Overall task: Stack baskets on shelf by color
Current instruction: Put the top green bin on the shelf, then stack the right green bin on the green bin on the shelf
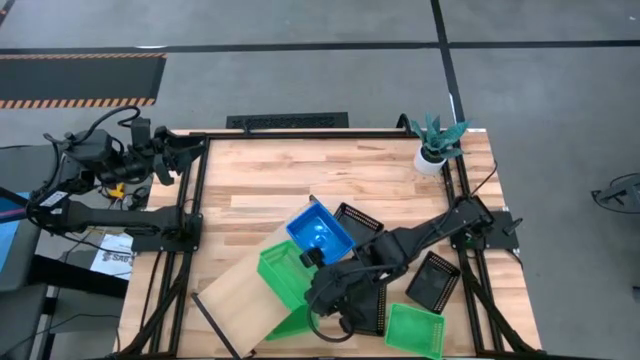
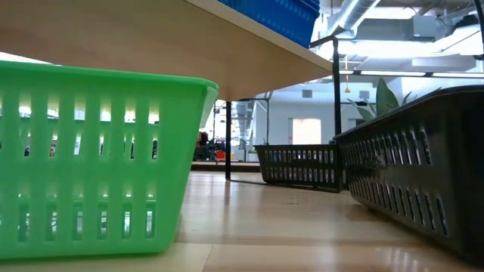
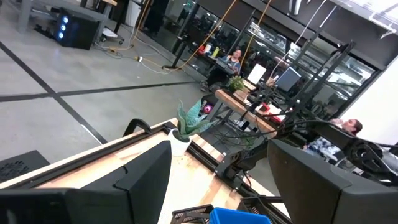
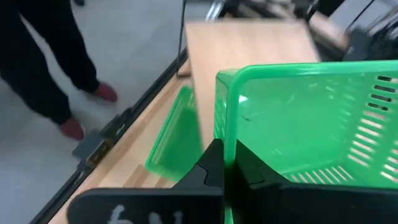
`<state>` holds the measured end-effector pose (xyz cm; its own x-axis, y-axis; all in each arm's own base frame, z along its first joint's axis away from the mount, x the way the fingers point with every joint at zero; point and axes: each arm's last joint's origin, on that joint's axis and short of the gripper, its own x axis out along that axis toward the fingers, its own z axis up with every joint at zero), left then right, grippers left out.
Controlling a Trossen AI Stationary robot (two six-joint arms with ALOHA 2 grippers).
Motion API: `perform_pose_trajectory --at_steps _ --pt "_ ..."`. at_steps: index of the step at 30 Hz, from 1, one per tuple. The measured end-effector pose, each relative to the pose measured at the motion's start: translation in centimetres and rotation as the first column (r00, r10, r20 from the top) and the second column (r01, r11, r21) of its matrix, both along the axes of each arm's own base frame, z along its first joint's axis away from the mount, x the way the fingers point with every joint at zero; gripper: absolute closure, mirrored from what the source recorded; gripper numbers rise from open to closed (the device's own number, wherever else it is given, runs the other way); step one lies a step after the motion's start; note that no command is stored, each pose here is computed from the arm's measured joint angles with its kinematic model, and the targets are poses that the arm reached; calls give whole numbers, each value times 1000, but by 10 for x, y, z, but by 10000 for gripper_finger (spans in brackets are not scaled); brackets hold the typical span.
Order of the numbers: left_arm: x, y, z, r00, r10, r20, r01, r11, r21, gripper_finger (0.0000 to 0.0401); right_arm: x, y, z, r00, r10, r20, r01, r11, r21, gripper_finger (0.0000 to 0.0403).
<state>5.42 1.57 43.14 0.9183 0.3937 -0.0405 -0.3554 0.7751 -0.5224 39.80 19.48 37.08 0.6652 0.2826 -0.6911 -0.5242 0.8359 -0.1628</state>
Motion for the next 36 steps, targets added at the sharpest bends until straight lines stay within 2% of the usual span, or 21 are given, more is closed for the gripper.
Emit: perform_pose_trajectory --at_steps 3,9,16,25,29,31,33,34,36 --pt "0 0 0 1000 0 0 0 1000 0 147 4 -1 3 999 2 46 -2 1000 14 391" --pt "0 0 0 1000 0 -3 0 1000 0 147 7 -9 3 999 -17 38 17 1000 16 382" --pt "0 0 -1 1000 0 -8 0 1000 -1 147 10 -19 1 999 -14 28 15 1000 -19 336" --pt "0 0 -5 999 -1 -48 0 1000 -8 147 15 -29 2 999 -33 28 34 999 -11 277" --pt "0 0 -7 998 -1 -70 1 1000 -11 147 12 -31 10 994 -111 0 110 992 67 252" --pt "-1 0 -8 997 -1 -81 0 1000 -13 147 4 -33 24 977 -209 -54 215 962 168 244" --pt "-1 0 -9 996 -2 -90 0 1000 -14 147 -8 -35 36 930 -324 -171 360 895 264 240" --pt "-1 0 -9 996 -3 -91 2 1000 -15 147 -13 -35 37 891 -381 -246 444 845 299 239" --pt "0 0 -9 996 -14 -91 13 1000 -17 147 -22 -34 33 778 -472 -415 615 710 343 240"
